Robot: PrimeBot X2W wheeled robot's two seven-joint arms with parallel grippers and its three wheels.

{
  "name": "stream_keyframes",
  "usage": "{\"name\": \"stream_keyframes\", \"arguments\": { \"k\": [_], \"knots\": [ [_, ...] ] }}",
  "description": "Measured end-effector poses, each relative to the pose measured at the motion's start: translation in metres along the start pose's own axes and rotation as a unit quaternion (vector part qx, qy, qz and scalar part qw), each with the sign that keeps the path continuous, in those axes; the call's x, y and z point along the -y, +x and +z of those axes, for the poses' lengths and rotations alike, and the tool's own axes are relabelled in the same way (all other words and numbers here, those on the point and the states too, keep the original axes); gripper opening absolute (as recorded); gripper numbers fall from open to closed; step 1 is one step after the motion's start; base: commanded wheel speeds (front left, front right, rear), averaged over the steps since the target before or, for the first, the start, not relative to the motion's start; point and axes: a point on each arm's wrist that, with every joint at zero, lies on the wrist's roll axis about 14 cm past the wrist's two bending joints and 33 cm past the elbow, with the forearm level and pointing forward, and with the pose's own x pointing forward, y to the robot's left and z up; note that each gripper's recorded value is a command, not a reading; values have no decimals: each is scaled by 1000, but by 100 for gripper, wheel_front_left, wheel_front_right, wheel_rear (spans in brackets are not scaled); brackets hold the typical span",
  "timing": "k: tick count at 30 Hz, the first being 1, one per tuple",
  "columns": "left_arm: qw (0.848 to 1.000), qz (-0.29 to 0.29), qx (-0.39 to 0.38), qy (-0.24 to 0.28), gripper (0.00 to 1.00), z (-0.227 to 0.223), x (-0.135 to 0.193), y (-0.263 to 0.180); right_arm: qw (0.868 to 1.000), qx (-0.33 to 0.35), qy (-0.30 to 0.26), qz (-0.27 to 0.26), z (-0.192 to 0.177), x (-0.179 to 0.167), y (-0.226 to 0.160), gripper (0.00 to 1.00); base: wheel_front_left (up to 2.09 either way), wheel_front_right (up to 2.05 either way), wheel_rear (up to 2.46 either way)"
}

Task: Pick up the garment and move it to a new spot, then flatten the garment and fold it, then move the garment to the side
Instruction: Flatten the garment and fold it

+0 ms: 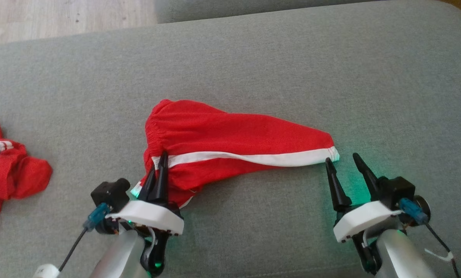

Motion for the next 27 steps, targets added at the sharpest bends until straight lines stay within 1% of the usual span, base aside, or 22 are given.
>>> {"name": "stream_keyframes", "arguments": {
  "k": [4,8,10,13,17,18,19,20,24,27],
  "knots": [
    [1000,2,4,6,0,3,-2,-2,1000,-20,5,2,-12,-2,0,100,0,0,0],
    [1000,3,23,18,0,15,-4,-2,999,-45,18,-5,-26,2,4,100,0,0,0],
    [1000,6,22,20,0,14,-6,-4,999,-47,23,-5,-25,2,11,100,0,0,0],
    [1000,10,8,16,0,2,-8,-10,998,-57,19,6,-25,-3,26,100,0,0,0],
    [1000,12,4,19,0,-1,-10,-12,996,-88,10,24,-42,-14,28,100,0,0,0],
    [1000,13,3,19,0,-2,-11,-12,995,-92,8,27,-45,-15,29,77,0,0,0],
    [1000,14,2,18,0,-2,-11,-13,995,-98,4,31,-47,-17,30,5,0,0,0],
    [1000,14,2,18,0,-2,-11,-13,994,-99,1,34,-47,-18,32,0,0,0,0],
    [1000,13,7,19,0,1,-10,-13,994,-103,10,34,-45,-19,37,0,0,0,0],
    [999,3,23,27,0,12,-3,-13,995,-89,24,31,-35,-19,38,0,0,0,0]
  ]
}}
